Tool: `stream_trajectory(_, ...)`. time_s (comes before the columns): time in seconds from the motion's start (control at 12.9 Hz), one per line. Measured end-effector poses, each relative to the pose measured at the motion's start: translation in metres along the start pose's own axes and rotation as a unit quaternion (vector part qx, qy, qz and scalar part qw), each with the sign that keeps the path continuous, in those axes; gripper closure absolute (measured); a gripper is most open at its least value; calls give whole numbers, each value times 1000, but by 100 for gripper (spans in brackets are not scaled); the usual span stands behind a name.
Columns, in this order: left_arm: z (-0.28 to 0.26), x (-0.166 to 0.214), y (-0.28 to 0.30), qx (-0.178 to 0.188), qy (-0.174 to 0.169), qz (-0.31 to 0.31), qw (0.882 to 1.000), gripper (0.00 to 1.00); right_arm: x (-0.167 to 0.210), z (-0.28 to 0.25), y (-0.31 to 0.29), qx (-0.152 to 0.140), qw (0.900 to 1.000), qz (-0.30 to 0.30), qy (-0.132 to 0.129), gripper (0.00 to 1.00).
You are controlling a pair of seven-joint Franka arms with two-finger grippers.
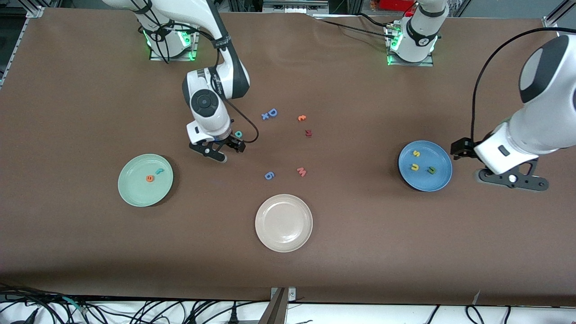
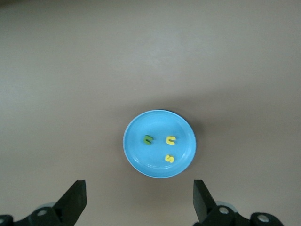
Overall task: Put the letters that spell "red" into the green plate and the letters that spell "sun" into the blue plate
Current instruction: 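Grasp the teal d with the right gripper while the left gripper withdraws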
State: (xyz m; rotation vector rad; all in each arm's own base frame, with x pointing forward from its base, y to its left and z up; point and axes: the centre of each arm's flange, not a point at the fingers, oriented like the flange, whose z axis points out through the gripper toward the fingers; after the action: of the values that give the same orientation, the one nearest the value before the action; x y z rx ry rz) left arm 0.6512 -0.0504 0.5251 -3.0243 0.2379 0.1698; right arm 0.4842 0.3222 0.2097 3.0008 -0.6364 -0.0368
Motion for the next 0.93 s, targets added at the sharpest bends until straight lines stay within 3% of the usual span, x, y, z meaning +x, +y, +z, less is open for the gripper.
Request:
stream_trajectory(0.39, -5, -2, -24, -64, -8, -62, 996, 0, -18, 7, -5, 9, 1000, 22, 14, 0)
stream_trajectory(0.93, -22, -32, -15, -36, 9, -67, 997, 0, -37, 25, -1, 19, 999, 40, 16, 1)
